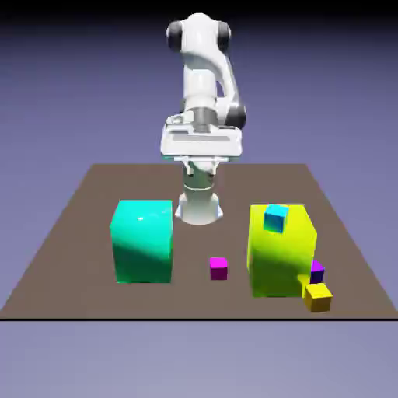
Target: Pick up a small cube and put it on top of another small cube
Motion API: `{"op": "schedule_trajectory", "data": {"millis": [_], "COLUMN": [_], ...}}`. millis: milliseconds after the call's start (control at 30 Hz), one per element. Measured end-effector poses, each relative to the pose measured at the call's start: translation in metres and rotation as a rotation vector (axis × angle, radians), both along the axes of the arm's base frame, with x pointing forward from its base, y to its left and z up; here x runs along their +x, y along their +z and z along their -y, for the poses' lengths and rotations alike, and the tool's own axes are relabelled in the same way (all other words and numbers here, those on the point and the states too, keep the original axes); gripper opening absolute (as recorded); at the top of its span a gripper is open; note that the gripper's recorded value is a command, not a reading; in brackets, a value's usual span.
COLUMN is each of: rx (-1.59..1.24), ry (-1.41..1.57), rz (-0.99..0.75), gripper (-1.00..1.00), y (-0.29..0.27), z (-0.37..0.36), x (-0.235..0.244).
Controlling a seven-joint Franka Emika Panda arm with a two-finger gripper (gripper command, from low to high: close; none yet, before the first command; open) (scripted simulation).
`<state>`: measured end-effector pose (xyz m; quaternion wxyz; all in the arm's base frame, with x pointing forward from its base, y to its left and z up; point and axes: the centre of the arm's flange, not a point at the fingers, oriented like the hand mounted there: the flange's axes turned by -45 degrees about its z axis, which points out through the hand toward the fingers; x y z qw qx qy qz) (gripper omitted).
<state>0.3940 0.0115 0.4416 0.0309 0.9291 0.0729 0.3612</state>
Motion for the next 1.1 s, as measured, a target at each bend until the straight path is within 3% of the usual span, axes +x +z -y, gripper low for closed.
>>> {"op": "schedule_trajectory", "data": {"millis": [300,600,1033,1067,1100], "rx": [-0.479,-0.717,-0.721,-0.721,-0.721], "ry": [0.589,1.328,1.360,1.360,1.360], "rz": [-0.419,-0.728,-0.737,-0.737,-0.737], "gripper": [0.00,0.00,0.00,-1.00,-1.00], "y": [-0.132,-0.247,-0.319,-0.320,-0.320], "z": [-0.041,-0.078,-0.069,-0.069,-0.069], "x": [0.007,-0.031,-0.032,-0.032,-0.032]}}
